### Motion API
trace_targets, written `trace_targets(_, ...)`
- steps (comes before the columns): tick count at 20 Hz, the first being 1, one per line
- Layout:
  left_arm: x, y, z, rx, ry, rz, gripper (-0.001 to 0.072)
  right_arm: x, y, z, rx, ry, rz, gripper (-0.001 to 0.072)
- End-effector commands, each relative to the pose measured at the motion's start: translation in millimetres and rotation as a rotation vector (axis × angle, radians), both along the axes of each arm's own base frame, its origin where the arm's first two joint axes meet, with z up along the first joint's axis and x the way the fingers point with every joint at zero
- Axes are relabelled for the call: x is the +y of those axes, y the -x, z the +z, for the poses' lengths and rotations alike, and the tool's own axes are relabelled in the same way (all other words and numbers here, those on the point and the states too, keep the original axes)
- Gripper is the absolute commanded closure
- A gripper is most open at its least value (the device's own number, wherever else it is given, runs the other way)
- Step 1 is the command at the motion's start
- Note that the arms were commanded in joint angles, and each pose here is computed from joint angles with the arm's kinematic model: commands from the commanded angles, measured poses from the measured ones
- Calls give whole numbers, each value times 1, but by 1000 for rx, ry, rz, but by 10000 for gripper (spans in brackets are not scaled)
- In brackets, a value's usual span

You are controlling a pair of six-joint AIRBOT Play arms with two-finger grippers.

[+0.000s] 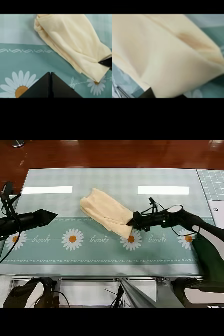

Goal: Fold the shirts.

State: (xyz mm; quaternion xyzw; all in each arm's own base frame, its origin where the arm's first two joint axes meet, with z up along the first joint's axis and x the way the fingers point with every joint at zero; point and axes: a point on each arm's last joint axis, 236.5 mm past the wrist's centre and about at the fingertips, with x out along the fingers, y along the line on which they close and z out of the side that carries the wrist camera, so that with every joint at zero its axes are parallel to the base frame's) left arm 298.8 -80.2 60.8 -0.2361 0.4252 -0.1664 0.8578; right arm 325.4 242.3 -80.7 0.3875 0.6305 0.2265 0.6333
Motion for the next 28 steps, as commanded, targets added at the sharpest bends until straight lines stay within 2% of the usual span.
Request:
trace_targets(1, 0, 1, 0, 1, 0, -2, 674, 20, -14, 43, -96, -34, 144, 690)
trace_targets(3, 0, 0, 0, 1, 0, -2, 673, 18, -42, 91, -207, 13, 179, 690)
trace_targets(8, -3, 4, -1, 14, 4, -14, 673, -15, -107, 234, -503, 244, 155, 690)
trace_targets(14, -7, 10, -4, 37, 11, -39, 673, -112, -112, 345, -615, 348, 1, 690)
trace_targets(23, -11, 16, -6, 60, 18, -59, 674, -329, -13, 342, -307, 541, -377, 690)
trace_targets(28, -11, 17, -7, 63, 19, -62, 673, -417, 92, 279, 27, 814, -589, 689)
